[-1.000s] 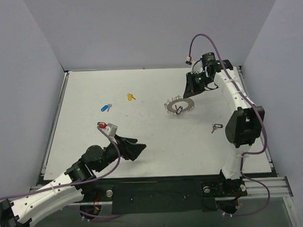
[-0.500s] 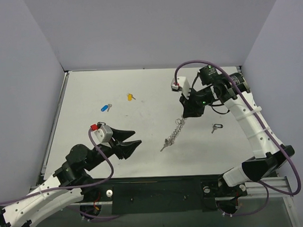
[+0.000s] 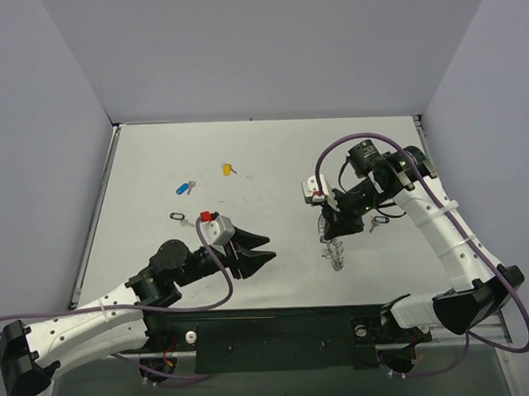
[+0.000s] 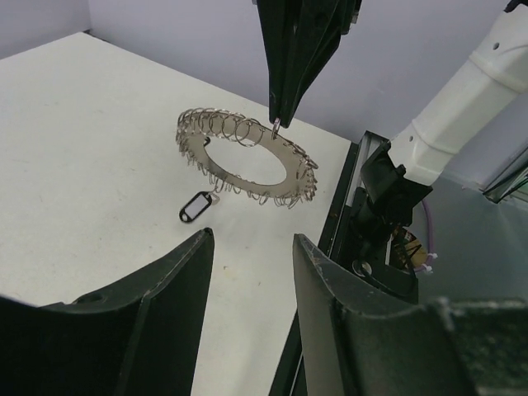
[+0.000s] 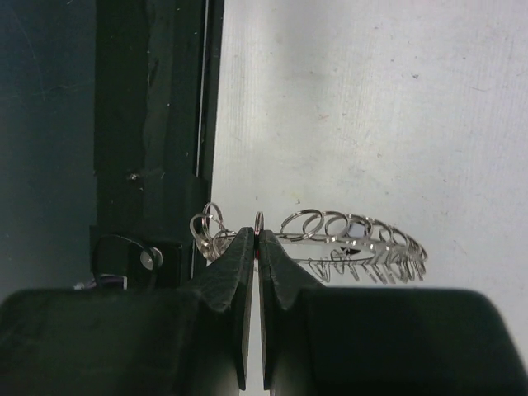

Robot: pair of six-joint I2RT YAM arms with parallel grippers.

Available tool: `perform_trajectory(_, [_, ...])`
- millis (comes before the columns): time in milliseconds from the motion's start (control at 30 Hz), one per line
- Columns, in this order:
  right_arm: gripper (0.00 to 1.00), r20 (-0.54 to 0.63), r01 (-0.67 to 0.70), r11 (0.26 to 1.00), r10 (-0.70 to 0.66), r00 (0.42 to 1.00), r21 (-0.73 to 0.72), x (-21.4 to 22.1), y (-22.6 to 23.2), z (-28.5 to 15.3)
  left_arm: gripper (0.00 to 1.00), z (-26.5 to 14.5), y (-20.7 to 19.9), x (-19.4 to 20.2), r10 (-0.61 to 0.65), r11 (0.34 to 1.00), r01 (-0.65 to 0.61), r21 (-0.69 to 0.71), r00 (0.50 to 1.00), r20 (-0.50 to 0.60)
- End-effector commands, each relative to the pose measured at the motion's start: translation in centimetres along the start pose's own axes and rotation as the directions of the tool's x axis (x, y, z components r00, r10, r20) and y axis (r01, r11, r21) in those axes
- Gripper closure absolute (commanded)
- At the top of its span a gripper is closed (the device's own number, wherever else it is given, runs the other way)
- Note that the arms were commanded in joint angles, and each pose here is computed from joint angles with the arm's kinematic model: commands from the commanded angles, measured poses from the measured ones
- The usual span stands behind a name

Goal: Put the keys on the keyring

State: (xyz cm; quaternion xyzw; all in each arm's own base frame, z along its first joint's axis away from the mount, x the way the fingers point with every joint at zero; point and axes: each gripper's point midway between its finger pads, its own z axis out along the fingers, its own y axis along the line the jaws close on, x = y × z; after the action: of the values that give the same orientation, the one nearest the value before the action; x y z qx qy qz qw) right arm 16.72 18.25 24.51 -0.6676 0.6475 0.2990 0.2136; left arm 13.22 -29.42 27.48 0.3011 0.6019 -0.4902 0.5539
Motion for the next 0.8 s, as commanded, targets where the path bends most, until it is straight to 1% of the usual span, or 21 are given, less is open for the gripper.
perform_trajectory(0, [1.0,0.073,0.119,0.989,-0.112,0.991,-0.093,-0.4,2.9,0.0,0.47,2.1,-1.9,-3.2,0.054,0.995,-0.062,0.074,0.993,0.101])
perform_trajectory(200, [1.0,0.074,0.142,0.983,-0.134,0.988,-0.117,0.1,2.9,0.7,0.47,5.0,-2.8,-1.7,0.091,0.991,-0.097,0.097,0.994,0.061])
perform_trajectory(333, [1.0,0.084,0.141,0.982,-0.131,0.988,-0.127,0.2,3.0,0.9,0.47,6.2,-3.2,-0.4,0.084,0.993,-0.087,0.085,0.995,0.046])
perform_trajectory(433, [1.0,0.092,0.139,0.981,-0.127,0.988,-0.132,0.4,3.1,1.2,0.5,6.7,-3.5,0.3,0.073,0.994,-0.077,0.074,0.996,0.049])
perform_trajectory(567, [1.0,0.106,0.131,0.981,-0.117,0.987,-0.145,0.5,3.3,1.6,0.54,7.3,-3.2,1.0,0.064,0.998,-0.066,0.021,0.997,0.05])
perform_trajectory(633, [1.0,0.111,0.13,0.98,-0.115,0.987,-0.148,0.5,3.4,1.7,0.54,7.6,-2.8,1.1,0.066,0.998,-0.065,-0.016,0.996,0.052])
perform_trajectory(767, [1.0,0.124,0.133,0.981,-0.116,0.986,-0.144,0.4,3.5,1.7,0.55,8.1,-2.1,1.1,0.113,0.992,-0.108,-0.071,0.991,0.067])
